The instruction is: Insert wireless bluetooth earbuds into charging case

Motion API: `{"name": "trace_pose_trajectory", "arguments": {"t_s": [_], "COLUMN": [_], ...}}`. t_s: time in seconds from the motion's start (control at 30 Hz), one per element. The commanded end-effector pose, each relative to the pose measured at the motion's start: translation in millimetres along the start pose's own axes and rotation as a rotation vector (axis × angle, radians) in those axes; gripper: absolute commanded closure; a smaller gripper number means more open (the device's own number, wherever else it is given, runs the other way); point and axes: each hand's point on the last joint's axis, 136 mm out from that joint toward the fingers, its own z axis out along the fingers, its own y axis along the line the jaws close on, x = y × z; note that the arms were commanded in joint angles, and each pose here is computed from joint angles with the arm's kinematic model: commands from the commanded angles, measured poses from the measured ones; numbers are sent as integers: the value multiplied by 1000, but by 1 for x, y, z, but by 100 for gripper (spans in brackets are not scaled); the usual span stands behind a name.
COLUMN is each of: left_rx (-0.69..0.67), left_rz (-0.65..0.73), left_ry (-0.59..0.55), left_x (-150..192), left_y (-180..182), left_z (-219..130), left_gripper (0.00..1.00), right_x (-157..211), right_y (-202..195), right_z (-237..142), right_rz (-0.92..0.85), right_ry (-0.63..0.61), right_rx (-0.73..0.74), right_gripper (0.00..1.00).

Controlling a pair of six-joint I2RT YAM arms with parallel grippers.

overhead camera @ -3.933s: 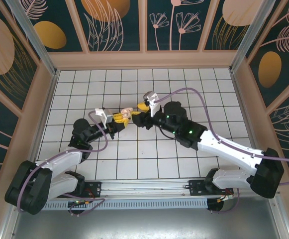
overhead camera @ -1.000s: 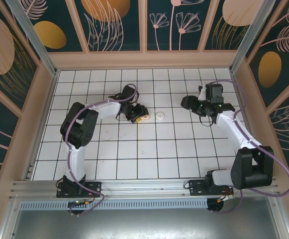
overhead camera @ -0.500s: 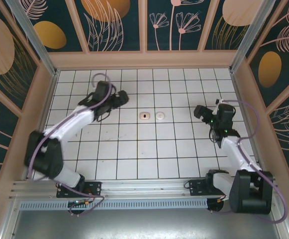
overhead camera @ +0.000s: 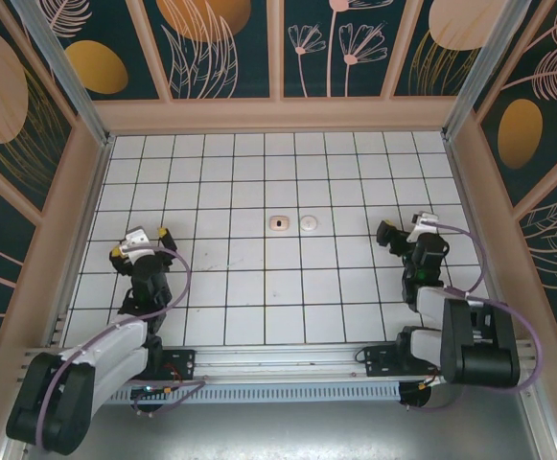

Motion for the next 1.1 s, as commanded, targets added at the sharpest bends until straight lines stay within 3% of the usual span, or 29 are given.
{"name": "trace_pose_trajectory", "arguments": {"t_s": [0.0, 0.13, 0.23, 0.33, 0.43, 0.5, 1.07], "left_rx": [69, 110, 163, 249, 154, 138, 139], "left_rz": [3, 47, 96, 50, -37, -31, -39], "left_ry": [-176, -227, -96, -121, -169, -72, -80], "left_x": [-37, -47, -36, -32, -30, -20, -21], "left_y": [-7, -19, -45, -55, -33, -33, -30], "left_z": [-1, 16, 51, 53, 57, 75, 74], "left_gripper": [1, 1, 1, 1, 1, 1, 1], "right_x": [-49, -41, -35, -30, -30, -31, -30], "right_y": [14, 18, 21, 24, 22, 22, 22], "right_z": [3, 19, 25, 31, 32, 32, 32], "right_rz": [-57, -91, -108, -119, -106, -107, -108], "right_ry": [-213, -203, -201, -159, -159, -162, -159], "right_rx": [-63, -86, -100, -116, -120, -117, -114], "right_gripper": [1, 1, 1, 1, 1, 1, 1]}}
